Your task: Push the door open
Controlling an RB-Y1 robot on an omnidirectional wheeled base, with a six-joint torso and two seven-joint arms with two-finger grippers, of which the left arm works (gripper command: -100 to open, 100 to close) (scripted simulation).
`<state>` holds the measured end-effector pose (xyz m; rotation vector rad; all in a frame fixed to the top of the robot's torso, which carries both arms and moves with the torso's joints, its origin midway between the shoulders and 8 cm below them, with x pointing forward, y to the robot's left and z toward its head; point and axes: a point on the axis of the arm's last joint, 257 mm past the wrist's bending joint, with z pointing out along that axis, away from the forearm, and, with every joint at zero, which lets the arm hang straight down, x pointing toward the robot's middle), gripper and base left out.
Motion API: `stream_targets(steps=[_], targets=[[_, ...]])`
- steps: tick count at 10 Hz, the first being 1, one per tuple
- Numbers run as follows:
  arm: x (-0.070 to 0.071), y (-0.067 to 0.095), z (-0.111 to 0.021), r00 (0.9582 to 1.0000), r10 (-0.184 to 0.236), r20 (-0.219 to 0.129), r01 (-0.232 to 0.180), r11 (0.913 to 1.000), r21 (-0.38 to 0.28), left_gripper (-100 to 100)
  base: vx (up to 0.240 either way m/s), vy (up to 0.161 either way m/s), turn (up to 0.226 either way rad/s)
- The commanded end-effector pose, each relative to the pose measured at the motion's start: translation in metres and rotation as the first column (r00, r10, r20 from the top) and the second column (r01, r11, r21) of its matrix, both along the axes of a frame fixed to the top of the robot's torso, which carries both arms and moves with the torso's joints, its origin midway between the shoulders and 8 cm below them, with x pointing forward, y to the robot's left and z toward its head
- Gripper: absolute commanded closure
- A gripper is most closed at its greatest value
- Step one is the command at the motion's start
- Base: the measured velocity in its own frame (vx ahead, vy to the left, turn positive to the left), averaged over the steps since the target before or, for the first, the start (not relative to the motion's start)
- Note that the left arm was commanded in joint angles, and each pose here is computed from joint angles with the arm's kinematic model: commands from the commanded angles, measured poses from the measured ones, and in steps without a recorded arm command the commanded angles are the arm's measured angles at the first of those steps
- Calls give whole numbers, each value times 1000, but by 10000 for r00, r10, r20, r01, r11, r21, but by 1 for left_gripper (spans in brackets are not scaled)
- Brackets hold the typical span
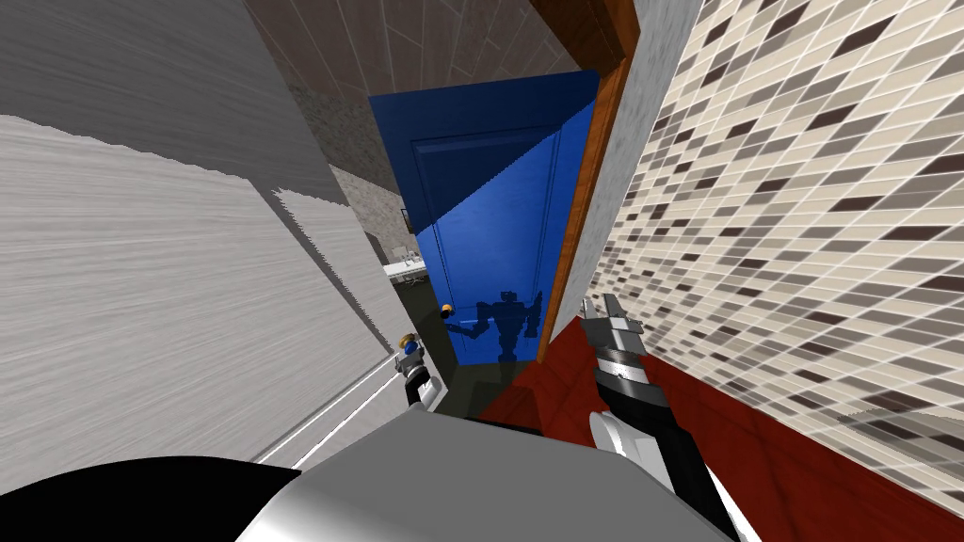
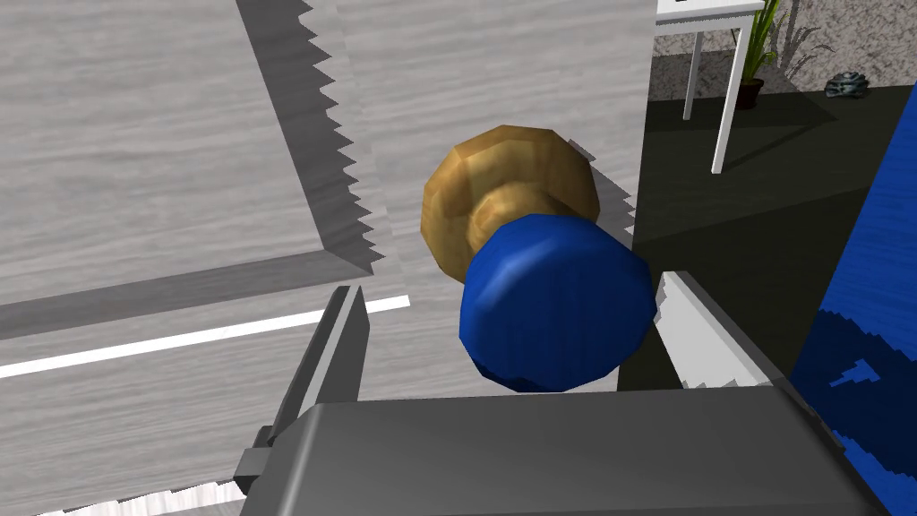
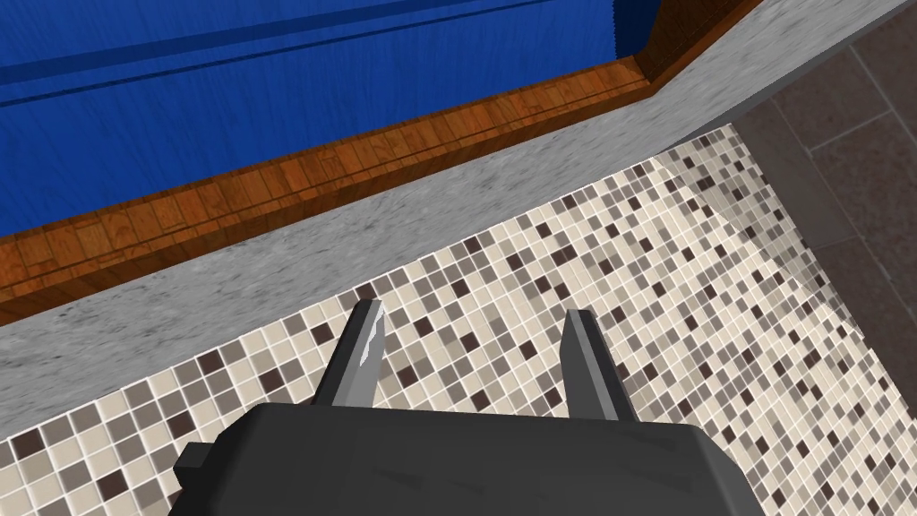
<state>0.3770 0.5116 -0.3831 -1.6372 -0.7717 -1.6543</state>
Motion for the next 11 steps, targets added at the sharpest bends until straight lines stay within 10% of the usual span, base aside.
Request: stream_targets(steps=[1,11], targets=[[-17,16,3,9994,349,-18,-349,9993,154,100,-1,-4,-24],[-54,47,2,9833,1817,78,-1818,9833,24,100,60,46,-33]])
